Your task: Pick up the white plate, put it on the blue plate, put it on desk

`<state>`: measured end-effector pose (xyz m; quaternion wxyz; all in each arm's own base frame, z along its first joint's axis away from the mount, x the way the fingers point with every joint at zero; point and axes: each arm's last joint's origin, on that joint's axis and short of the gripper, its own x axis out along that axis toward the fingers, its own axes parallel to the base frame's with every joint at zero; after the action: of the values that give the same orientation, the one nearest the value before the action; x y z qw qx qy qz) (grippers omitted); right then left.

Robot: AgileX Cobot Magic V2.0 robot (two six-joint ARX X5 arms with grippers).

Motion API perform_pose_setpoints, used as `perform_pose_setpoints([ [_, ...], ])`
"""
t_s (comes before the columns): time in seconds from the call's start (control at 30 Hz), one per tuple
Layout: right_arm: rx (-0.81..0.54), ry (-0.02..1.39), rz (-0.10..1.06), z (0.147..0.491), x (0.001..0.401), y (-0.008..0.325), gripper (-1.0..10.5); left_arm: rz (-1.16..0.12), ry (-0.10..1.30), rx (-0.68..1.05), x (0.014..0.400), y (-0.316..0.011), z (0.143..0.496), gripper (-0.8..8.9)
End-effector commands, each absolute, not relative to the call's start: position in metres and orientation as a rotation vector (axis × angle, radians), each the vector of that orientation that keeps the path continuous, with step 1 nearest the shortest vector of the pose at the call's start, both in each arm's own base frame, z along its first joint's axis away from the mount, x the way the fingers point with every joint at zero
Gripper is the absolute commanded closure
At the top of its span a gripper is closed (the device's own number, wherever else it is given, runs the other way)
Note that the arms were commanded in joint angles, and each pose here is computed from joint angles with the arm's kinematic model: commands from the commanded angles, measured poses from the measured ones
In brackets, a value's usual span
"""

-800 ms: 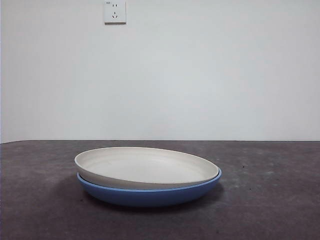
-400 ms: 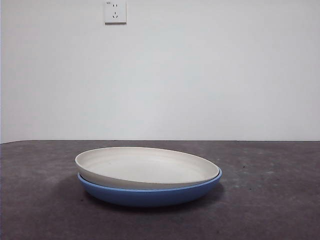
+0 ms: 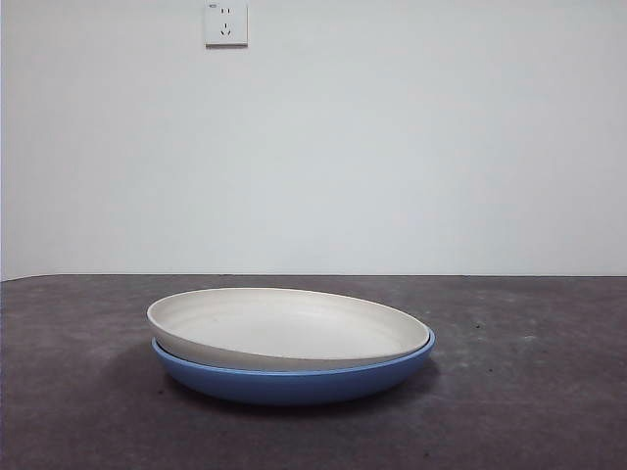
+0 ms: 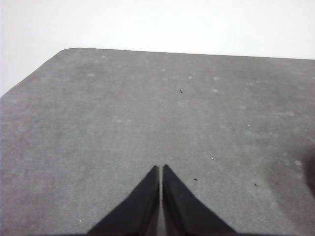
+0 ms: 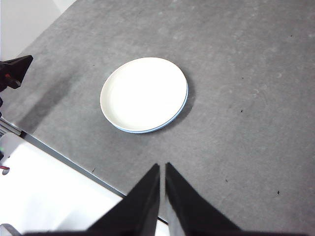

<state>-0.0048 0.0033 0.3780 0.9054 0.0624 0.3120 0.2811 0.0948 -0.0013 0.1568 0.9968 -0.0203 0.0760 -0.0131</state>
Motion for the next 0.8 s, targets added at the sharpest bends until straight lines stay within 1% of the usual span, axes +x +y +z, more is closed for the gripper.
perform_pose_setpoints([
  [0.03, 0.121, 0.676, 0.575, 0.378, -0.008, 0.001, 9.3, -0.020, 0.172, -0.039, 0.096, -0.001, 0.150, 8.02],
  [0.17, 0.123, 0.671, 0.580, 0.374, -0.006, 0.003, 9.3, -0.020, 0.172, -0.039, 0.096, -0.001, 0.150, 8.02],
  [0.27, 0.132, 0.677, 0.558, 0.366, 0.001, 0.006, 9.3, -0.020, 0.173, -0.039, 0.096, -0.001, 0.150, 8.02],
  [0.33, 0.138, 0.665, 0.530, 0.357, 0.008, 0.010, 9.3, -0.020, 0.172, -0.039, 0.096, -0.001, 0.150, 8.02],
  [0.4, 0.129, 0.621, 0.481, 0.344, 0.018, 0.013, 9.3, -0.020, 0.172, -0.039, 0.096, -0.001, 0.150, 8.02],
  [0.47, 0.107, 0.530, 0.428, 0.331, 0.032, 0.015, 9.3, -0.020, 0.172, -0.039, 0.096, -0.001, 0.150, 8.02],
  [0.5, 0.085, 0.450, 0.382, 0.323, 0.042, 0.016, 9.3, -0.020, 0.172, -0.039, 0.096, -0.001, 0.150, 8.02],
  [0.57, 0.065, 0.304, 0.327, 0.308, 0.059, 0.018, 9.3, -0.020, 0.172, -0.039, 0.096, -0.001, 0.150, 8.02],
  [0.6, 0.067, 0.223, 0.308, 0.300, 0.068, 0.018, 9.3, -0.020, 0.172, -0.039, 0.096, -0.001, 0.150, 8.02],
  [0.7, 0.079, 0.038, 0.252, 0.272, 0.086, 0.016, 9.3, -0.020, 0.172, -0.039, 0.096, -0.001, 0.150, 8.02],
  [0.8, 0.053, -0.049, 0.194, 0.241, 0.095, 0.013, 9.3, -0.020, 0.172, -0.039, 0.096, -0.001, 0.150, 8.02],
])
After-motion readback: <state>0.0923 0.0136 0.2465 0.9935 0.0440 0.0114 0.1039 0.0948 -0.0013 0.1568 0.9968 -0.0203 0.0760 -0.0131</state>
